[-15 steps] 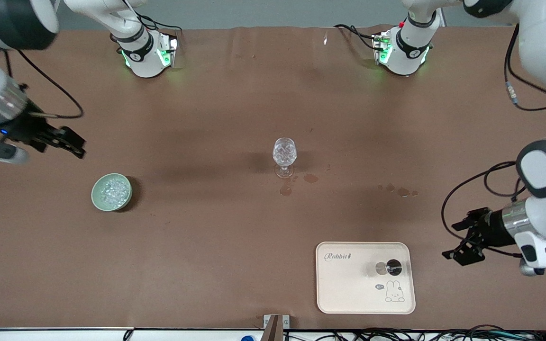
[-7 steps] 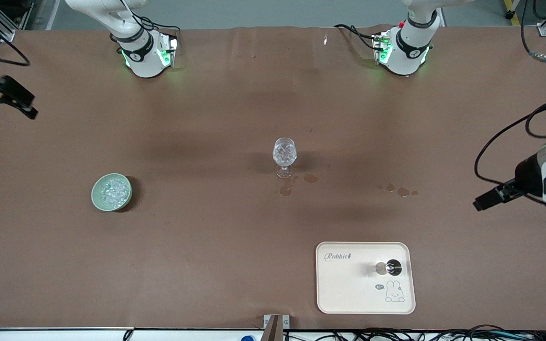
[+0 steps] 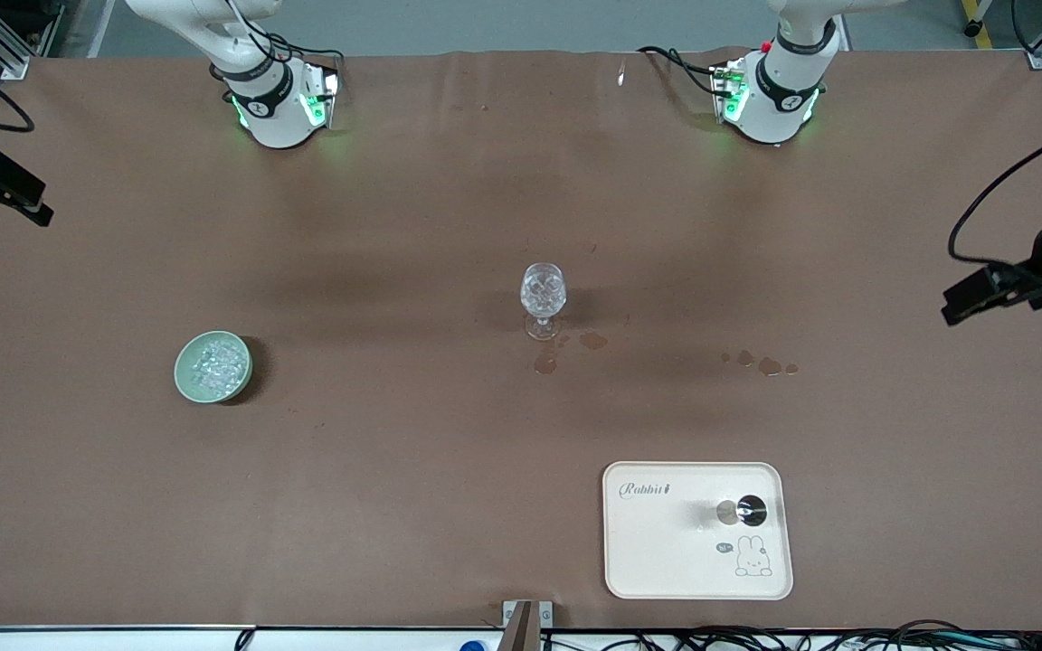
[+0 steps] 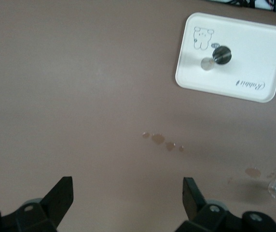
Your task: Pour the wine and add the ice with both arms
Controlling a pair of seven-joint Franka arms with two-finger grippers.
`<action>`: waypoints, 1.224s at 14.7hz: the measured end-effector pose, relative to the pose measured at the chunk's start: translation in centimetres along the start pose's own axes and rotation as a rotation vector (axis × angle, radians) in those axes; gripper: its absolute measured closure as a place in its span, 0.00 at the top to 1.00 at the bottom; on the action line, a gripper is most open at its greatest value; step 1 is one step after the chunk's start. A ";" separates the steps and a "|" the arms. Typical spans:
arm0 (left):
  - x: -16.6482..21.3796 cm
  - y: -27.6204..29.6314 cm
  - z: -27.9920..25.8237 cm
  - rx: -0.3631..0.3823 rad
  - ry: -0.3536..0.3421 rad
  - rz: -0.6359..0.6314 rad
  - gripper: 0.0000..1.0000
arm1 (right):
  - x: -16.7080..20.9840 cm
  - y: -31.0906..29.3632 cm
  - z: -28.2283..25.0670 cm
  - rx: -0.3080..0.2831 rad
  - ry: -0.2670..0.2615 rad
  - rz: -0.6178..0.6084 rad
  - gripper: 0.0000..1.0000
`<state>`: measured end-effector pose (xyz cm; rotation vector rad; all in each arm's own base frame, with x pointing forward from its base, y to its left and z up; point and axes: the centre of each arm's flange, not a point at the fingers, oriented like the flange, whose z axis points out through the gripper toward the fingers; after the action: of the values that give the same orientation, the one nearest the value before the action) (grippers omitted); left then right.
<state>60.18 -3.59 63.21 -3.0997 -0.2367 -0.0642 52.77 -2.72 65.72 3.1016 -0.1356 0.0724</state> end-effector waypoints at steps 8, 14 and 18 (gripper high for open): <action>-8.9 0.1 -0.9 0.004 -0.043 0.060 1.00 | 1.8 -0.2 2.0 -0.002 0.010 -0.057 0.98; -10.9 1.6 -1.3 0.001 -0.038 0.102 1.00 | 2.0 -0.7 2.3 -0.003 0.002 -0.067 0.99; -10.8 2.1 -1.2 0.000 -0.033 0.133 1.00 | 2.2 -0.7 2.9 -0.003 -0.009 -0.070 1.00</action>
<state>49.74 -7.29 63.85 -3.1091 -0.0304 -0.0092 55.19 -2.29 62.92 3.1002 -0.0280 0.0562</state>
